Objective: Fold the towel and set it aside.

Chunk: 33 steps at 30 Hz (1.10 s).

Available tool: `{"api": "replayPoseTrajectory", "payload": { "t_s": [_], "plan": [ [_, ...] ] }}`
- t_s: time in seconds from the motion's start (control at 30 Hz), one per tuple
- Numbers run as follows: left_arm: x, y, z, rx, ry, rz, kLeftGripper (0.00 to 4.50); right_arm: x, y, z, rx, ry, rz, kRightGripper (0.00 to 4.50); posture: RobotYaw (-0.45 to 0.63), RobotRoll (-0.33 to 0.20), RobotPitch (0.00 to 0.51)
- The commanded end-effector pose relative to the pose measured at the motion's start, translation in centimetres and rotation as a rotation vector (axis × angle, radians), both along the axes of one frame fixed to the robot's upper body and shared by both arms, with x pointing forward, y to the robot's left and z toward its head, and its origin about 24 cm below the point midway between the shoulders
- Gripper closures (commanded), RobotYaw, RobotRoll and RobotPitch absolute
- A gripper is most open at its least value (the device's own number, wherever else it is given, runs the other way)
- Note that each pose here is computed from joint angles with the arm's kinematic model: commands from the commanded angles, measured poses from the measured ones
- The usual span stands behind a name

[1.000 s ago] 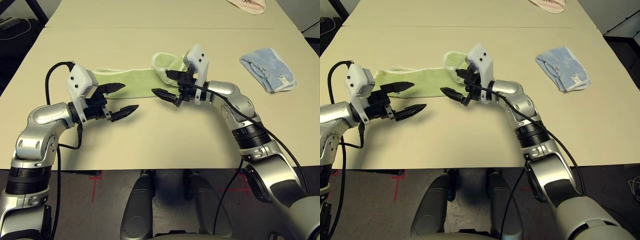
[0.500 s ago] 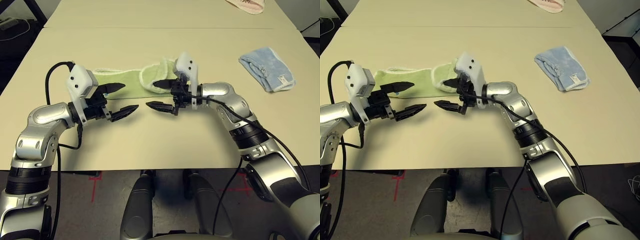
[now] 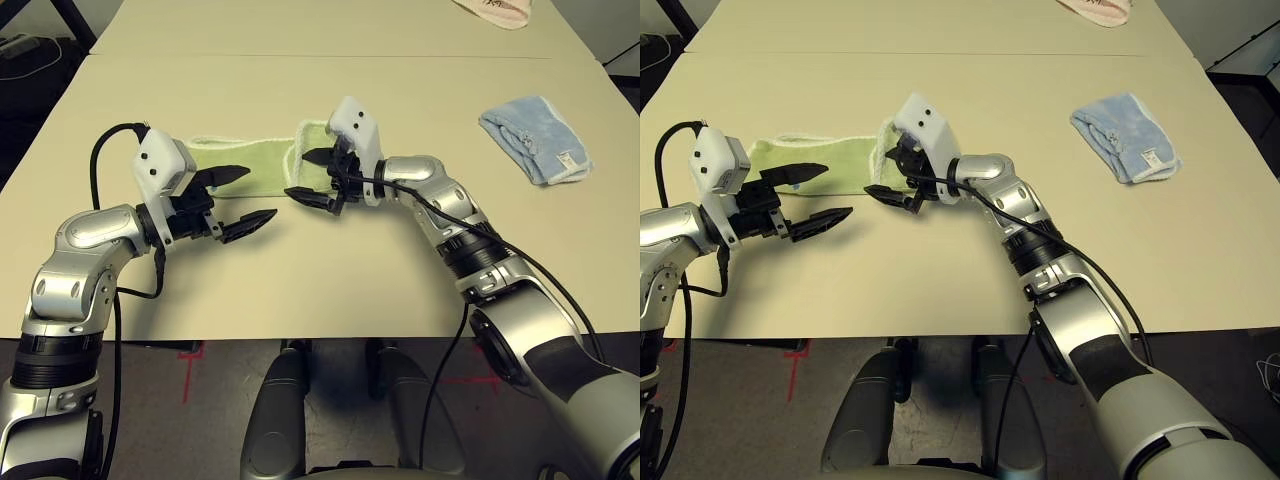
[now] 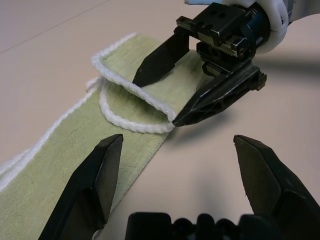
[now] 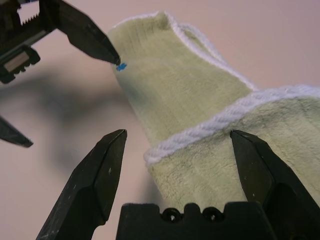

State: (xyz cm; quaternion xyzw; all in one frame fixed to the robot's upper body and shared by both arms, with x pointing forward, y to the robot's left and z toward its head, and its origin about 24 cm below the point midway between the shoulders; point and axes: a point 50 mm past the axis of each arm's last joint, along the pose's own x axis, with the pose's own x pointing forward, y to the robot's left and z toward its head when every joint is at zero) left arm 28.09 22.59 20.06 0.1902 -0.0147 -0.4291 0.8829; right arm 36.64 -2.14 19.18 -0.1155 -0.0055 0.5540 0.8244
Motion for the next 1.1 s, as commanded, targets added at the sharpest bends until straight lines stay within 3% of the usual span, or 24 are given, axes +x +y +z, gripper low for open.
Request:
{"api": "replayPoseTrajectory", "payload": {
  "t_s": [0.03,0.2,0.47,0.7,1.1],
  "plan": [
    [-0.1,0.0,-0.3,0.015,0.017,-0.006,0.00,0.2,-0.8,0.7,0.043,0.023,0.003,0.02,0.06,0.000,0.216],
    [0.0,0.1,-0.1,0.017,0.015,-0.006,0.00,0.1,-2.3,2.2,0.104,-0.010,0.035,0.02,0.05,0.000,0.208],
    [0.2,0.2,-0.2,0.001,0.021,-0.001,0.00,1.2,-8.0,3.4,0.209,-0.120,-0.098,0.02,0.03,0.000,0.207],
    [0.8,0.8,-0.5,-0.023,0.028,0.038,0.00,0.9,-11.4,2.5,0.161,-0.227,-0.107,0.02,0.02,0.000,0.205],
    [1.3,2.9,-0.5,-0.026,-0.006,0.242,0.00,-0.6,-12.4,-0.8,0.095,-0.244,0.033,0.02,0.06,0.000,0.204]
  ]
}}
